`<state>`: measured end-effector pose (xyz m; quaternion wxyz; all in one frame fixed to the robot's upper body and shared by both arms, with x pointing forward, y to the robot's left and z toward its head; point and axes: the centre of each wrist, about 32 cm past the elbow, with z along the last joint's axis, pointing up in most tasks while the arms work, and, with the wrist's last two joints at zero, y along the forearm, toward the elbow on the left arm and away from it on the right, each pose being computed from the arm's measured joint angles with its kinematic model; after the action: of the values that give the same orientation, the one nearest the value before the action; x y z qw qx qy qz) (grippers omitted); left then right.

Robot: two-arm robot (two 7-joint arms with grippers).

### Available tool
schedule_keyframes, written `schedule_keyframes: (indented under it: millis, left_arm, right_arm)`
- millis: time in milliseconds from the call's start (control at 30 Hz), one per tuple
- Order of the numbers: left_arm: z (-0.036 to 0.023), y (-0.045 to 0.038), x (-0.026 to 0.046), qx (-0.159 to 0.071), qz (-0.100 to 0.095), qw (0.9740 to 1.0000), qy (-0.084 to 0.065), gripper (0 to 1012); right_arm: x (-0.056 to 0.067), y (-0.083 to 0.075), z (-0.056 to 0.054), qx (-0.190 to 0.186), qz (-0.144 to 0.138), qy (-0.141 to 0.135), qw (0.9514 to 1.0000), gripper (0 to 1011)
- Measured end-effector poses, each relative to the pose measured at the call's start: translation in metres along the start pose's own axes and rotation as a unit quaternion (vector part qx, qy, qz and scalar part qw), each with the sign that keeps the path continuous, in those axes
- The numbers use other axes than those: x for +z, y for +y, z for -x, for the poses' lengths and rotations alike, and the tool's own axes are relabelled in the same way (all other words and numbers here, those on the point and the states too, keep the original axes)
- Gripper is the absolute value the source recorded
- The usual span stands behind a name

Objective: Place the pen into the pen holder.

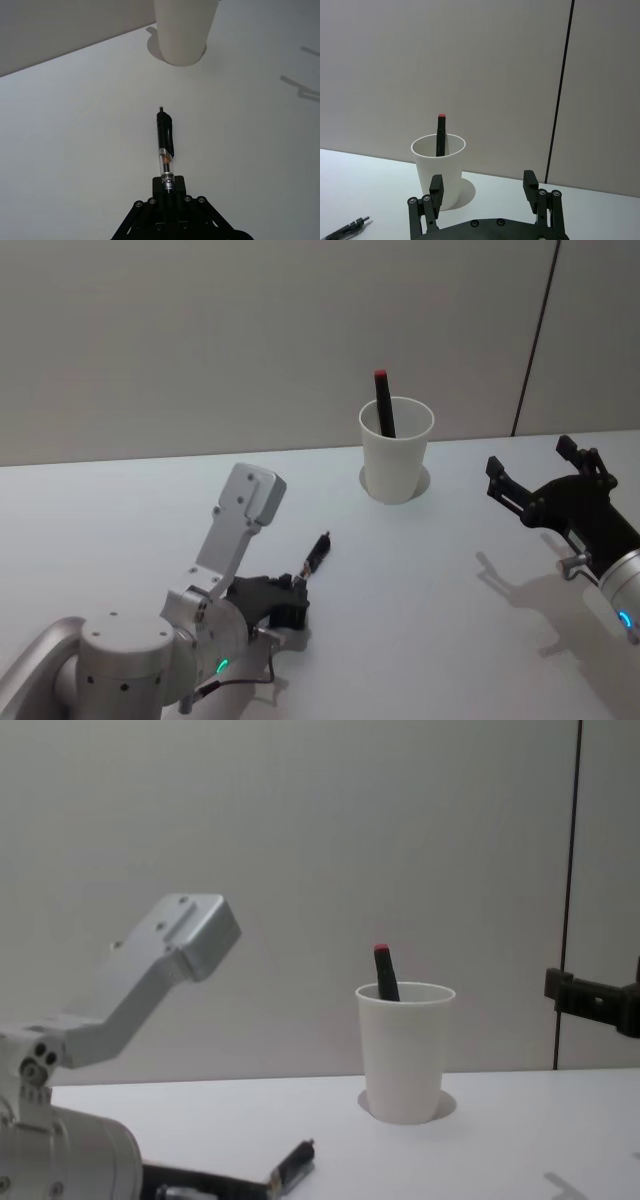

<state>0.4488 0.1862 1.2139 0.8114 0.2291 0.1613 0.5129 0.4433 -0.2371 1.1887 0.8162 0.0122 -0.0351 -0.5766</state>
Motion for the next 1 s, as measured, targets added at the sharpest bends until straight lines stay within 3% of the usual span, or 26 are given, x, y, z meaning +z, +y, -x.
schedule_keyframes:
  millis: [300, 500, 600, 700, 733, 767, 867, 1000]
  left_arm:
    - [-0.0033, 0.0043, -0.0009, 0.02, 0.052, 0.9984, 0.013, 136]
    - [-0.0067, 0.0084, -0.0011, 0.037, 0.1, 0.9939, 0.028, 136]
    - [-0.0085, 0.0104, -0.0014, 0.044, 0.126, 0.9903, 0.039, 135]
    - [-0.0107, 0.0126, -0.0016, 0.051, 0.157, 0.9848, 0.054, 135]
    - [-0.0107, 0.0126, -0.0016, 0.051, 0.157, 0.9848, 0.054, 135]
    - [-0.0118, 0.0134, -0.0016, 0.053, 0.171, 0.9819, 0.061, 135]
    - [-0.0132, 0.0143, -0.0017, 0.055, 0.192, 0.9772, 0.072, 135]
    - [-0.016, 0.0156, -0.0016, 0.052, 0.232, 0.9668, 0.094, 135]
  right_arm:
    - [0.0, 0.0, 0.0, 0.0, 0.0, 0.0, 1.0, 1002]
    - [0.0, 0.0, 0.0, 0.0, 0.0, 0.0, 1.0, 1002]
    - [0.0, 0.0, 0.0, 0.0, 0.0, 0.0, 1.0, 1001]
    - [0.0, 0.0, 0.0, 0.0, 0.0, 0.0, 1.0, 1002]
    - [0.0, 0.0, 0.0, 0.0, 0.0, 0.0, 1.0, 1002]
    - [0.0, 0.0, 0.0, 0.0, 0.0, 0.0, 1.0, 1001]
    - [0.0, 0.0, 0.0, 0.0, 0.0, 0.0, 1.0, 1002]
    - [0.0, 0.0, 0.0, 0.0, 0.0, 0.0, 1.0, 1001]
